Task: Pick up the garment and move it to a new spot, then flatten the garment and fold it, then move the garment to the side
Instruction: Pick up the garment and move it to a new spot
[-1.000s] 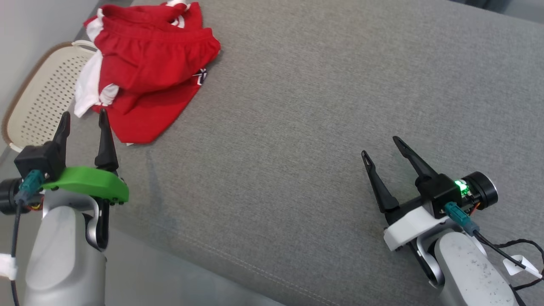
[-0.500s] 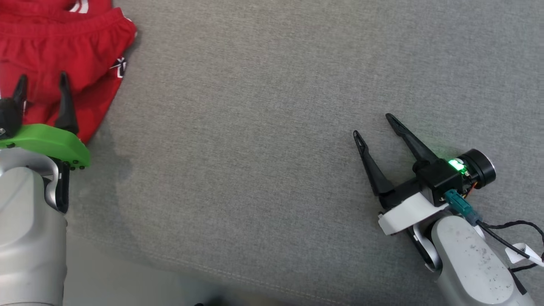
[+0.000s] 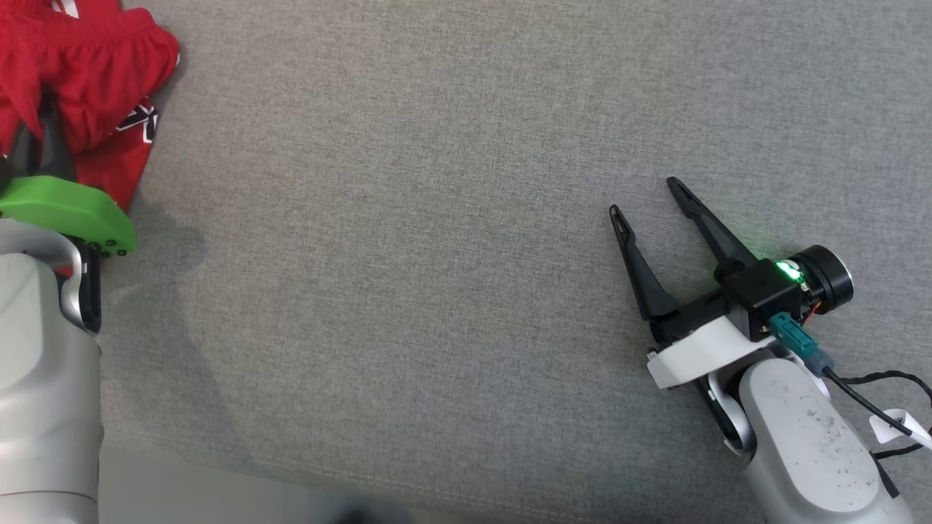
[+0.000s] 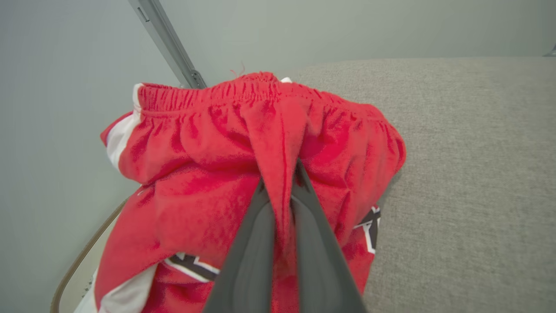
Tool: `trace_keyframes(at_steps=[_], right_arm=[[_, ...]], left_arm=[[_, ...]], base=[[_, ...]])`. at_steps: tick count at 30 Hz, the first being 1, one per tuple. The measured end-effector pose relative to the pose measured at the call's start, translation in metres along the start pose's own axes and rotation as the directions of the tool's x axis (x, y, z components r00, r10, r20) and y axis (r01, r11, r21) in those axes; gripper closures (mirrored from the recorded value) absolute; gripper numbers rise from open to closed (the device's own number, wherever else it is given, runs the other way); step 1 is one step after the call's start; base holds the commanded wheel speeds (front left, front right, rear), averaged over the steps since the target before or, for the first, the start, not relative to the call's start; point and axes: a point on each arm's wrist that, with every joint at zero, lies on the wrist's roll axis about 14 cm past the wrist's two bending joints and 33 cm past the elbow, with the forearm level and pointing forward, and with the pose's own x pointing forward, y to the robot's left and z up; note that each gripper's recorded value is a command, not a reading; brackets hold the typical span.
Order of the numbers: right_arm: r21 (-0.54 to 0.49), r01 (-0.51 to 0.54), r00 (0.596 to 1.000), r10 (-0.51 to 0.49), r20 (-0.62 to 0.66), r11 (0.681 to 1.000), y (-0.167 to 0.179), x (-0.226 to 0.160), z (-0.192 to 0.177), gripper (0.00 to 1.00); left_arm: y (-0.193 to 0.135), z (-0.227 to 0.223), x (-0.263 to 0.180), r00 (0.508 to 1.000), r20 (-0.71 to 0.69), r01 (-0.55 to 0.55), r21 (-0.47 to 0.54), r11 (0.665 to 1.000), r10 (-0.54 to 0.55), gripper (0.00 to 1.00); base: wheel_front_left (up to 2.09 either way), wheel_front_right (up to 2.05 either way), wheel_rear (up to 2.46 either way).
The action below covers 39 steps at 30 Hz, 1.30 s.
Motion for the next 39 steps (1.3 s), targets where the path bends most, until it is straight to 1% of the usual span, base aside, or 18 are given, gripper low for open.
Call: trace_keyframes(at_steps=[5, 8, 11, 13, 15, 17, 18, 19, 22, 25, 26, 27, 31, 34, 36, 37, 38, 39], right_arm=[[-0.002, 0.021, 1.0, -0.021, 0.001, 1.0, 0.0, -0.005, 0.008, 0.0], [0.012, 0.047, 0.999, -0.047, 0.004, 0.999, 0.001, -0.014, 0.014, 0.0], [0.025, 0.081, 0.997, -0.081, 0.013, 0.996, -0.001, -0.024, 0.023, 0.0], [0.033, 0.113, 0.993, -0.114, 0.017, 0.993, -0.005, -0.034, 0.027, 0.0], [0.038, 0.146, 0.989, -0.147, 0.013, 0.989, -0.009, -0.045, 0.029, 0.0], [0.036, 0.19, 0.982, -0.19, 0.018, 0.981, -0.017, -0.058, 0.034, 0.0], [0.035, 0.209, 0.978, -0.209, 0.022, 0.977, -0.022, -0.063, 0.036, 0.0], [0.036, 0.232, 0.972, -0.233, 0.025, 0.972, -0.026, -0.07, 0.038, 0.0], [0.033, 0.288, 0.957, -0.289, 0.037, 0.957, -0.038, -0.089, 0.046, 0.0], [0.027, 0.341, 0.939, -0.341, 0.037, 0.94, -0.046, -0.11, 0.049, 0.0], [0.025, 0.364, 0.93, -0.365, 0.038, 0.931, -0.051, -0.118, 0.05, 0.0], [0.023, 0.381, 0.923, -0.382, 0.041, 0.924, -0.055, -0.125, 0.052, 0.0], [0.047, 0.457, 0.887, -0.459, 0.047, 0.888, -0.066, -0.156, 0.056, 0.0], [0.048, 0.517, 0.853, -0.519, 0.061, 0.855, -0.077, -0.178, 0.061, 0.0], [0.047, 0.548, 0.833, -0.55, 0.063, 0.835, -0.082, -0.191, 0.063, 0.0], [0.047, 0.56, 0.824, -0.562, 0.064, 0.827, -0.084, -0.197, 0.063, 0.0], [0.047, 0.569, 0.818, -0.571, 0.066, 0.821, -0.085, -0.201, 0.064, 0.0], [0.047, 0.577, 0.812, -0.579, 0.072, 0.815, -0.086, -0.205, 0.066, 0.0]], left_arm=[[-0.015, 0.046, 0.001, 0.989, 0.124, 0.074, 0.049, 0.996, -0.08, 1.0], [-0.035, 0.086, -0.003, 0.962, 0.228, 0.13, 0.095, 0.987, -0.148, 1.0], [-0.063, 0.122, -0.011, 0.919, 0.32, 0.201, 0.12, 0.972, -0.23, 1.0], [-0.089, 0.141, -0.018, 0.882, 0.369, 0.266, 0.123, 0.956, -0.293, 1.0], [-0.115, 0.154, -0.025, 0.845, 0.402, 0.328, 0.131, 0.935, -0.353, 1.0], [-0.148, 0.163, -0.036, 0.8, 0.426, 0.407, 0.132, 0.904, -0.422, 1.0], [-0.16, 0.163, -0.04, 0.786, 0.429, 0.437, 0.123, 0.891, -0.445, 1.0], [-0.174, 0.161, -0.045, 0.771, 0.432, 0.474, 0.101, 0.874, -0.468, 1.0], [-0.216, 0.157, -0.061, 0.722, 0.428, 0.566, 0.087, 0.82, -0.544, 1.0], [-0.261, 0.148, -0.081, 0.661, 0.411, 0.662, 0.073, 0.746, -0.627, 1.0], [-0.28, 0.144, -0.091, 0.632, 0.403, 0.699, 0.072, 0.711, -0.662, 1.0], [-0.294, 0.141, -0.099, 0.609, 0.396, 0.726, 0.07, 0.684, -0.687, 1.0], [-0.359, 0.122, -0.143, 0.493, 0.349, 0.843, 0.037, 0.537, -0.797, 1.0], [-0.391, 0.11, -0.17, 0.425, 0.32, 0.891, 0.021, 0.454, -0.847, 1.0], [-0.403, 0.104, -0.182, 0.399, 0.303, 0.907, 0.011, 0.421, -0.866, 1.0], [-0.407, 0.098, -0.186, 0.394, 0.289, 0.911, 0.001, 0.412, -0.872, 0.92], [-0.41, 0.093, -0.19, 0.39, 0.274, 0.914, -0.003, 0.405, -0.879, 0.4], [-0.411, 0.085, -0.193, 0.389, 0.254, 0.916, -0.005, 0.401, -0.885, 0.0]], base=[[0.0, 0.0, 0.0], [0.0, 0.0, 0.0], [0.0, 0.0, 0.0], [0.0, 0.0, 0.0], [0.0, 0.0, 0.0], [0.0, 0.0, 0.0], [0.0, 0.0, 0.0], [0.0, 0.0, 0.0], [0.0, 0.0, 0.0], [0.0, 0.0, 0.0], [0.0, 0.0, 0.0], [0.0, 0.0, 0.0], [0.0, 0.0, 0.0], [0.0, 0.0, 0.0], [0.0, 0.0, 0.0], [0.0, 0.0, 0.0], [0.0, 0.0, 0.0], [0.0, 0.0, 0.0]])
